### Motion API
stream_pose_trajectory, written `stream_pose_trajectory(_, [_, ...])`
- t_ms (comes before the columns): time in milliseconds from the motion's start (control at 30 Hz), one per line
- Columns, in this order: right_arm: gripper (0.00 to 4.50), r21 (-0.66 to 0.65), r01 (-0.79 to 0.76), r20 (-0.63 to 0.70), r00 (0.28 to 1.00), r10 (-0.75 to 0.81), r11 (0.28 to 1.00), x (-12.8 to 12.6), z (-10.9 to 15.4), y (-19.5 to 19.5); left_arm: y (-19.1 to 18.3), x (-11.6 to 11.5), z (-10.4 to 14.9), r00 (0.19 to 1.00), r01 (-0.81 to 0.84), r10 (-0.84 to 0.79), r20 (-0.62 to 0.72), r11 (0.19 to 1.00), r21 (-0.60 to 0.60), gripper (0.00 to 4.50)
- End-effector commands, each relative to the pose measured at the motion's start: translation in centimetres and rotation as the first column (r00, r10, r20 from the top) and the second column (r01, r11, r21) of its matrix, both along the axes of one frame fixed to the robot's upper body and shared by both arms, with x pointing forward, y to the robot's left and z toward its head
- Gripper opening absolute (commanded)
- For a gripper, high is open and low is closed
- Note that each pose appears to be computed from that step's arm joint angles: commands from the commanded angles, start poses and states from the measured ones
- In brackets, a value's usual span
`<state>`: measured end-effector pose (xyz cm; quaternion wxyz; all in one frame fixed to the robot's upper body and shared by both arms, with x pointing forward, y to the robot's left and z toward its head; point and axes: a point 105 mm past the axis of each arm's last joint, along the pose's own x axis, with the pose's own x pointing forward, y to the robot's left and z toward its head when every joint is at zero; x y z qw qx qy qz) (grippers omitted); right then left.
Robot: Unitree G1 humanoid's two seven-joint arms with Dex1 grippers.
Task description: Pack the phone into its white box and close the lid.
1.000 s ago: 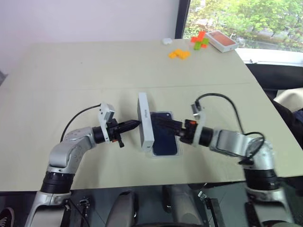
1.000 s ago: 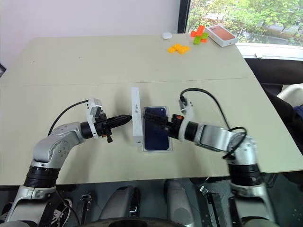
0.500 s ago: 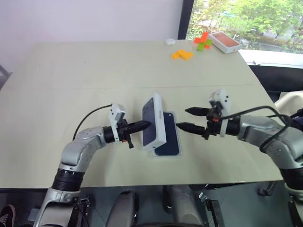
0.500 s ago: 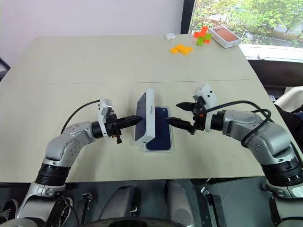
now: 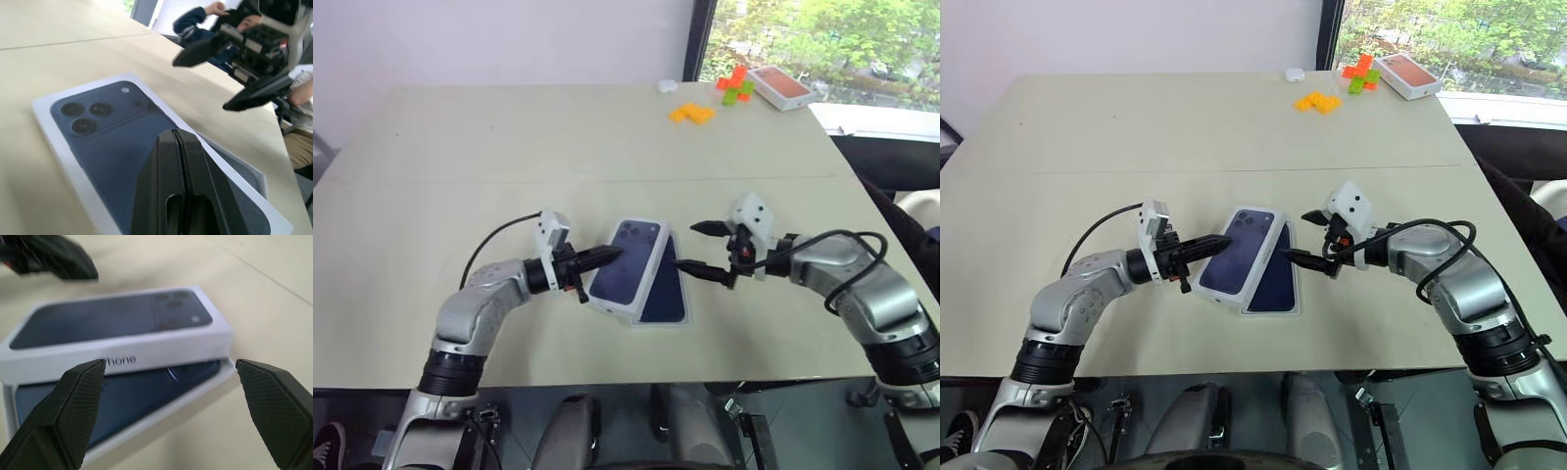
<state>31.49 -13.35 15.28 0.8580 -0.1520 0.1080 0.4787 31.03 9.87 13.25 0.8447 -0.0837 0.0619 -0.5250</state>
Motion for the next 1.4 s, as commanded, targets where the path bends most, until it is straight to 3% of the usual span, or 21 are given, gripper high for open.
stream_pose_trajectory(33, [4.48, 0.001, -0.025, 0.071, 0.997, 0.025, 1.0, 0.2, 1.4, 0.7, 1.6, 0.5, 1.2, 0.998, -0.049, 0.049, 0.042, 0.999, 0.0, 0.0])
stream_pose_trajectory(233, [4.48, -0.008, 0.009, 0.098, 0.995, -0.008, 1.0, 0.8, 1.2, 0.8, 5.0, 3.0, 0.3, 0.971, -0.23, 0.22, 0.09, 0.966, 0.118, 0.0])
stream_pose_trajectory(267, [4.25, 0.0, 0.024, 0.095, 0.995, -0.024, 1.0, 0.9, 1.2, 0.8, 5.4, 3.3, 0.2, 0.968, -0.246, 0.237, 0.084, 0.961, 0.125, 0.0])
stream_pose_trajectory(367, [3.2, -0.028, 0.019, 0.114, 0.993, -0.015, 0.999, 0.8, 1.0, 1.1, 5.9, 3.6, 0.0, 0.964, -0.262, 0.253, 0.075, 0.955, 0.139, 0.0])
stream_pose_trajectory(567, [0.08, -0.093, -0.018, 0.136, 0.99, 0.03, 0.996, 0.3, 0.2, 2.1, 5.3, 3.6, -2.0, 0.974, -0.227, 0.225, 0.033, 0.95, 0.217, 0.0])
stream_pose_trajectory(733, [0.03, -0.152, -0.057, 0.146, 0.986, 0.079, 0.987, -0.1, -0.4, 2.6, 3.7, 2.4, -6.0, 0.983, -0.098, 0.145, -0.109, 0.93, 0.353, 0.0])
stream_pose_trajectory(800, [0.03, -0.169, -0.051, 0.145, 0.986, 0.076, 0.984, 0.1, -0.6, 2.5, 3.4, 2.3, -6.5, 0.981, -0.088, 0.144, -0.133, 0.93, 0.357, 0.0])
stream_pose_trajectory(933, [0.03, -0.19, -0.053, 0.146, 0.986, 0.081, 0.98, 0.0, -0.9, 2.3, 1.4, 1.8, -5.0, 0.986, -0.032, 0.075, -0.149, 0.962, 0.272, 0.0])
stream_pose_trajectory(1400, [0.03, -0.246, -0.057, 0.125, 0.988, 0.09, 0.968, -0.2, -2.1, 1.4, -0.8, 0.6, -3.1, 0.987, 0.062, -0.029, -0.156, 0.975, 0.213, 0.0])
